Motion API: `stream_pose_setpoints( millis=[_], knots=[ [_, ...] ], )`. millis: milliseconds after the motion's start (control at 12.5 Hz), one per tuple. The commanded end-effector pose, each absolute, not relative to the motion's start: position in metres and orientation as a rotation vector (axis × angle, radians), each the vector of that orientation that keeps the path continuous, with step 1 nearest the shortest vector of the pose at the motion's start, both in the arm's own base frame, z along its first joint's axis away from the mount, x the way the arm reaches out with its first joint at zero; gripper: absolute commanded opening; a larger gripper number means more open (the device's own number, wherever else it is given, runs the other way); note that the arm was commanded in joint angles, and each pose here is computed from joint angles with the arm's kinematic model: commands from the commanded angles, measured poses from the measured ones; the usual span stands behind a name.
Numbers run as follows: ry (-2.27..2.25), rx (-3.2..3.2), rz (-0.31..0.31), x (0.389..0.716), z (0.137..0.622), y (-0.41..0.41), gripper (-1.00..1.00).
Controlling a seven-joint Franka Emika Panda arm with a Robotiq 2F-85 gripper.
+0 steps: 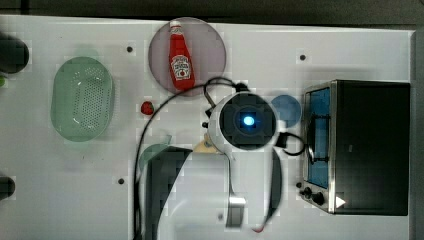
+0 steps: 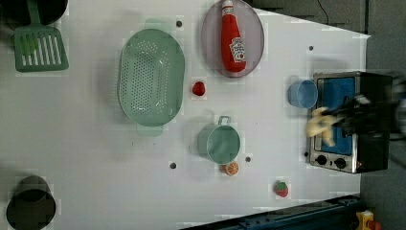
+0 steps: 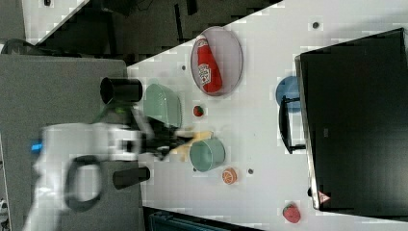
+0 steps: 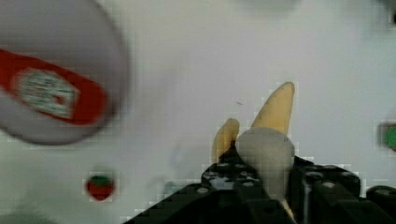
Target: Pick banana from table and place on oven.
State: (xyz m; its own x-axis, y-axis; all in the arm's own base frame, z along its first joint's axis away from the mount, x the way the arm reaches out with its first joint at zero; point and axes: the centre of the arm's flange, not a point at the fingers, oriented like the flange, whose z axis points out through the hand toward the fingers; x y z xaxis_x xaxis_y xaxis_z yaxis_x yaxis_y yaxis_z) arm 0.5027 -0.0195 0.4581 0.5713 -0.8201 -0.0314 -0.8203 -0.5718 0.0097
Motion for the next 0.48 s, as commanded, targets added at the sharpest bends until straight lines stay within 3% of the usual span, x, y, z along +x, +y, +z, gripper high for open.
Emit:
stream_pose_setpoints(
  millis=[80,320,480],
  knots=[
    [1.543,-2.711,-0.005,0.509,0.525,-0.046,-0.57],
    [1.625,-2.636,-0.054,0.507,0.563,-0.104,-0.57],
    [1.624,-2.636,-0.045,0.498,0.558,-0.154,-0.57]
  ],
)
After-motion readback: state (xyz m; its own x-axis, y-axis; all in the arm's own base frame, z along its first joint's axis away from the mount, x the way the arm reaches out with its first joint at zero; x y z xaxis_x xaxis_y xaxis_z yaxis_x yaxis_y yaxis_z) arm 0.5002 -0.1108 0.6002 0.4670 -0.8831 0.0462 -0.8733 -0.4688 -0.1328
